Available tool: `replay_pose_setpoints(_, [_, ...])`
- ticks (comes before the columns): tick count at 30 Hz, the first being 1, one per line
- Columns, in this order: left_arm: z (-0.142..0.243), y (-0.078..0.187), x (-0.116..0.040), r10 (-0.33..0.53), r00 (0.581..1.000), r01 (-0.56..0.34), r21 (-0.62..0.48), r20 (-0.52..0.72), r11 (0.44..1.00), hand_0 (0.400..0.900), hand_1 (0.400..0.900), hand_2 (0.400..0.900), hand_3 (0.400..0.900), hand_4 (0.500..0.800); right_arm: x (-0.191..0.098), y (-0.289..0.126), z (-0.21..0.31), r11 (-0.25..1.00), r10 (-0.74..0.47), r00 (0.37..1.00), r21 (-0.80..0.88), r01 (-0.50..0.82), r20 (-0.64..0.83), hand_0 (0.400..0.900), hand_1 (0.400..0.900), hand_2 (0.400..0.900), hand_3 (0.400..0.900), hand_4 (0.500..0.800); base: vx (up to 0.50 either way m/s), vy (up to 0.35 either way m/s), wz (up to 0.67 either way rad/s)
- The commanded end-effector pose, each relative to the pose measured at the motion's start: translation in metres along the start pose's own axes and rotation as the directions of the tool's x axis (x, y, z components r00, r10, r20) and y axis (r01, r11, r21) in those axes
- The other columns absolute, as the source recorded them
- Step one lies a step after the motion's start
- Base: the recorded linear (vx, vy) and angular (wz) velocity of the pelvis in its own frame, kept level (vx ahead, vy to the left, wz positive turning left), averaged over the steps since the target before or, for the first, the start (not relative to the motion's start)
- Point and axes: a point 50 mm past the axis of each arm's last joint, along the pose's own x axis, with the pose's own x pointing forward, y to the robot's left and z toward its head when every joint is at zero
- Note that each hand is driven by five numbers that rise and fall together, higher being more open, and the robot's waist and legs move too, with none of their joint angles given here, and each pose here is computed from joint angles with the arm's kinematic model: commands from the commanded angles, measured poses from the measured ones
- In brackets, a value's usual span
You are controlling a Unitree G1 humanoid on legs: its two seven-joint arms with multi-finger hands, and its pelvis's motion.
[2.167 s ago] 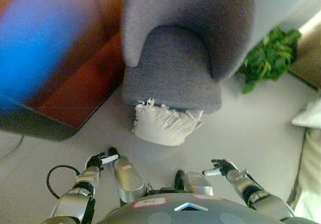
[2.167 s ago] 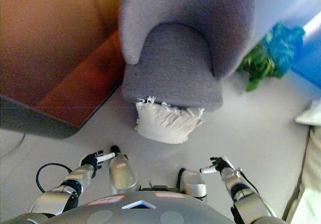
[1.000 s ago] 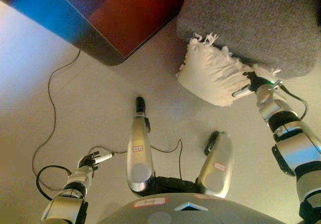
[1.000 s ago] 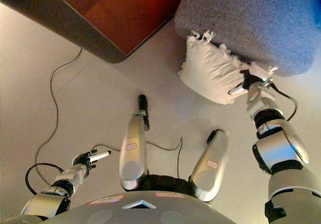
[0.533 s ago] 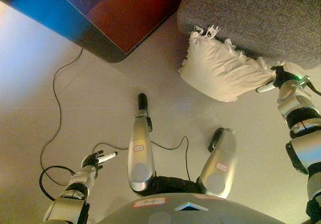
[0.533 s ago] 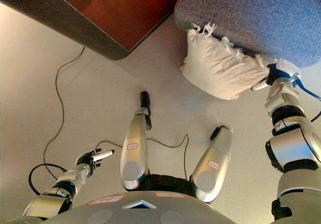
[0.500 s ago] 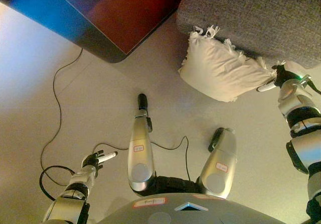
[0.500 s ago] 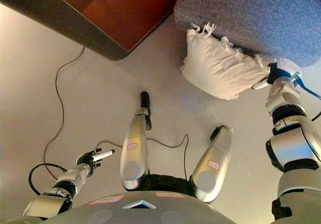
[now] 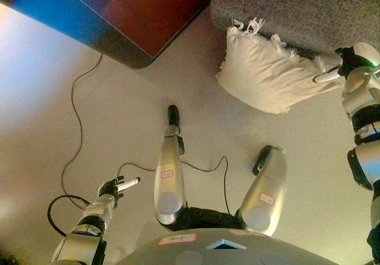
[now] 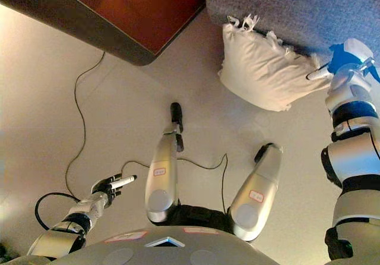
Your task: Pick up the pillow and put it on the sofa.
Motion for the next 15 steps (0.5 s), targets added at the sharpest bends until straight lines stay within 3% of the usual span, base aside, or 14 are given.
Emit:
replay_pose_setpoints(1, [-0.025, 0.026, -0.005, 0.073, 0.994, -0.069, 0.044, -0.077, 0.997, 0.900, 0.900, 0.900, 0.900, 0.800, -0.002, -0.066, 0.001, 0.988, -0.148, 0.989, 0.052, 0.148, 0.002, 0.900, 0.900, 0.900, 0.900, 0.800, -0.029, 0.037, 0.05])
replay_pose_setpoints(15, [-0.031, 0.015, -0.006, -0.008, 0.999, 0.009, 0.022, -0.049, 1.000, 0.900, 0.900, 0.900, 0.900, 0.800, -0.005, -0.071, 0.037, 0.988, -0.125, 0.988, 0.096, 0.117, 0.086, 0.900, 0.900, 0.900, 0.900, 0.800, -0.003, 0.019, 0.04])
